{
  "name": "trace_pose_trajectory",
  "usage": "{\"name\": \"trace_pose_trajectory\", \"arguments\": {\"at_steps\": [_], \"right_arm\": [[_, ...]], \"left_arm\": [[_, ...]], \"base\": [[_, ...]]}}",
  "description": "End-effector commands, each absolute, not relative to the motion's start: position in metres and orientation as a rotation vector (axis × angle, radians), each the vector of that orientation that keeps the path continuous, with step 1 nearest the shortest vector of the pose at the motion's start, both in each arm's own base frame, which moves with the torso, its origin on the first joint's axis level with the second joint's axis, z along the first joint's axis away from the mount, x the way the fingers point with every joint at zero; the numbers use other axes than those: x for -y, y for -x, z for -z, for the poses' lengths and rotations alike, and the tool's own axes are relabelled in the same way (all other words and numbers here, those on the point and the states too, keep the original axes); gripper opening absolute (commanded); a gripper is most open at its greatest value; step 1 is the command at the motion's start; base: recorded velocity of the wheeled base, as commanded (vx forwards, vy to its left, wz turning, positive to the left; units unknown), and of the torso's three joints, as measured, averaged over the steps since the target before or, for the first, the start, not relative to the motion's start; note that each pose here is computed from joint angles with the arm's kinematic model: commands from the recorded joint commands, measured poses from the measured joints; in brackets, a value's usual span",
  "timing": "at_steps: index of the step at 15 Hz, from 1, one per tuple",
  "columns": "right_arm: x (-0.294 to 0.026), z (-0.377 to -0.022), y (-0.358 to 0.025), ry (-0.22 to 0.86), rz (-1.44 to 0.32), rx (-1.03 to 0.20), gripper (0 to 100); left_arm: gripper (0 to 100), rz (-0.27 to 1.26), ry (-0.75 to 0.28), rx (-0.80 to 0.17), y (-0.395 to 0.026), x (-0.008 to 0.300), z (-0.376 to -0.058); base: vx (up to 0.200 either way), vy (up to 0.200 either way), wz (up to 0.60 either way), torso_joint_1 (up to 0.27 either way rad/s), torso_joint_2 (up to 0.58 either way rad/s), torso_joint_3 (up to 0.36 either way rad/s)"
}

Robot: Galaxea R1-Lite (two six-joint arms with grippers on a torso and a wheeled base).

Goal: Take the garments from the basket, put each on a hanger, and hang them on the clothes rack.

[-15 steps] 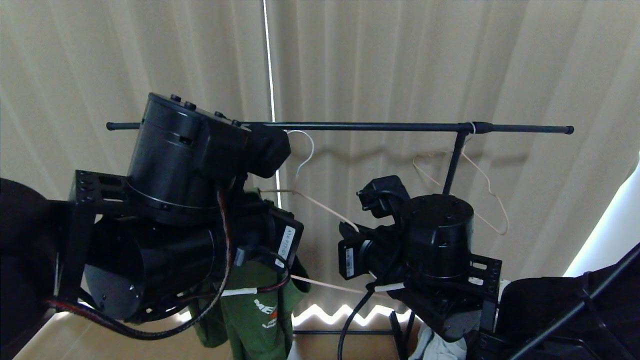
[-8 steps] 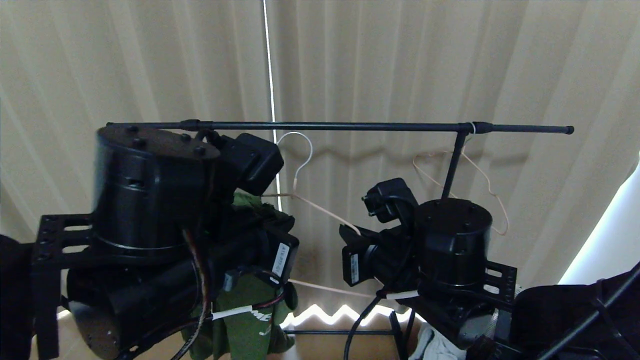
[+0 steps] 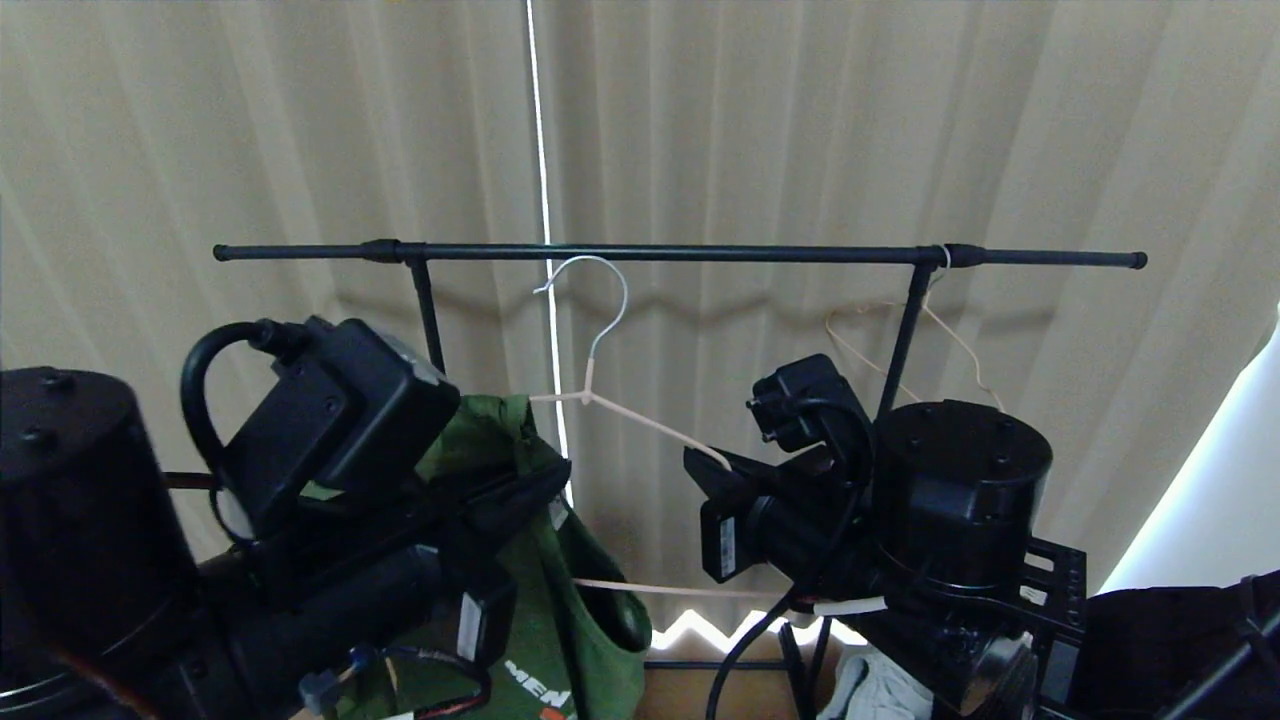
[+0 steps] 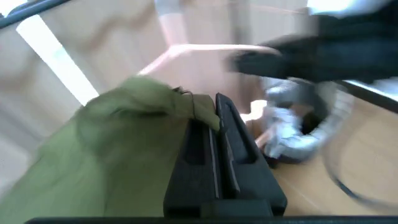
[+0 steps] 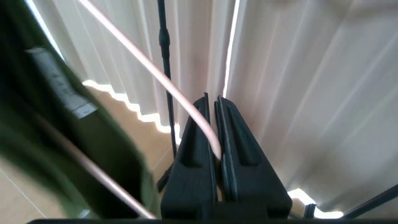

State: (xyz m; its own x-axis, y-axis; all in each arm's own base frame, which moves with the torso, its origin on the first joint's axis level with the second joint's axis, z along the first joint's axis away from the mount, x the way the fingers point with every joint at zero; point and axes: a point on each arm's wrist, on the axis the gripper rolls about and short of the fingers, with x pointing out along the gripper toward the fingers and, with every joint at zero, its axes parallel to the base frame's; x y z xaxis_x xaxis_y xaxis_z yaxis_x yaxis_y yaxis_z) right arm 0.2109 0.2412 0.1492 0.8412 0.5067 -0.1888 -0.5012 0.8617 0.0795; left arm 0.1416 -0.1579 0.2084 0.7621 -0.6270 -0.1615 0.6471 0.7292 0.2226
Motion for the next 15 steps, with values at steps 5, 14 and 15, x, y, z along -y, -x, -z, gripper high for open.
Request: {"name": "trace_pose_trajectory", "arguments": {"at_steps": [5, 14, 15], "right_arm": [[-0.241, -0.150, -0.211, -0.029, -0.531, -0.203, 0], [-0.241, -0.151, -0.211, -0.030, -0.531, -0.199, 0], [-0.241, -0.151, -0.211, -0.030, -0.531, -0.199, 0]], "left_arm": [[0, 0.742, -0.347, -0.028, -0.156, 0.155, -0.208], [100, 0.813, -0.472, -0.082, -0.153, 0.169, -0.183], [100, 0.810, -0.468, -0.079, -0.152, 0.168, -0.184]], "base": [[0.000, 0.000, 0.00, 0.000, 0.00, 0.000], [0.000, 0.000, 0.00, 0.000, 0.00, 0.000], [0.000, 0.000, 0.00, 0.000, 0.00, 0.000]]}}
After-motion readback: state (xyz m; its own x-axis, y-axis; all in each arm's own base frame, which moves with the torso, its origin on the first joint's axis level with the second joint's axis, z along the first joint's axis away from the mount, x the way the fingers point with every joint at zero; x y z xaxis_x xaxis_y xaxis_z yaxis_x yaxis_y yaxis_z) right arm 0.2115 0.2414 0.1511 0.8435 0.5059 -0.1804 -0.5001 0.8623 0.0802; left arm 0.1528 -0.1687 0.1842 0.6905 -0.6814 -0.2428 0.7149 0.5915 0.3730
